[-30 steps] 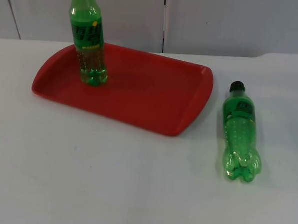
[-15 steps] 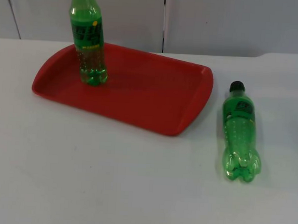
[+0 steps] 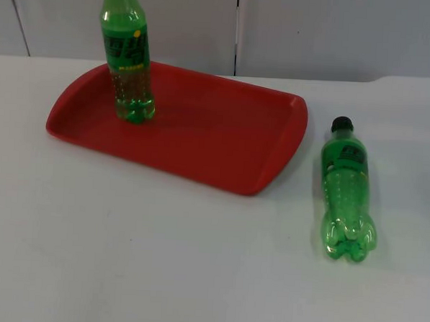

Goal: Place the bottle upright on the tray.

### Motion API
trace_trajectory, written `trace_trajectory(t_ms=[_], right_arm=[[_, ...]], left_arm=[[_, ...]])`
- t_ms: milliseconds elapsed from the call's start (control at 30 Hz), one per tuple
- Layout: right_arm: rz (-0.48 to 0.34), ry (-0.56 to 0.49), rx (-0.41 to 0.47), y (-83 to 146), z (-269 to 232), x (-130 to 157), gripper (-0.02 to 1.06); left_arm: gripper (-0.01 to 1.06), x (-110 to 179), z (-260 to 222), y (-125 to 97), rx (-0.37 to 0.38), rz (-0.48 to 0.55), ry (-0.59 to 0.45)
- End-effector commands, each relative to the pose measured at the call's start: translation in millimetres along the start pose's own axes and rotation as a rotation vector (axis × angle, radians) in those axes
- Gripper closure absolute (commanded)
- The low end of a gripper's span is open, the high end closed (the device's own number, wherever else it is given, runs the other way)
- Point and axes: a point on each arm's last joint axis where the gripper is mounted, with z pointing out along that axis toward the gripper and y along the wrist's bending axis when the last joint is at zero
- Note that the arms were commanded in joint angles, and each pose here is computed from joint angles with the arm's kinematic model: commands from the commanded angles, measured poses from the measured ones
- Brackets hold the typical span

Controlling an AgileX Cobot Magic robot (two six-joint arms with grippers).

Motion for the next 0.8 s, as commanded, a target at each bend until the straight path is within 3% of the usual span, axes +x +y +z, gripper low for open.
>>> trace_trajectory(t_ms=[0,167,367,767], right_arm=[[-0.004,-0.006,0.004,-0.7,-1.2,-0.6,-0.01],[-0.004,-0.006,0.004,-0.7,-1.2,-0.6,-0.01],[-0.004,-0.008,0.004,-0.7,-1.2,-0.7,-0.01],[-0.004,-0.019,0.003,-0.7,-1.2,-1.8,-0.01]], left_arm=[[0.0,3.5,-0.5,0.5,-0.001,-0.006,0.012],[0.0,6.3,0.1,-1.2,0.018,-0.017,0.038],[0.0,23.0,17.2,1.2,-0.015,0.018,0.102],[0.0,24.0,21.6,-1.6,0.016,0.036,0.088]])
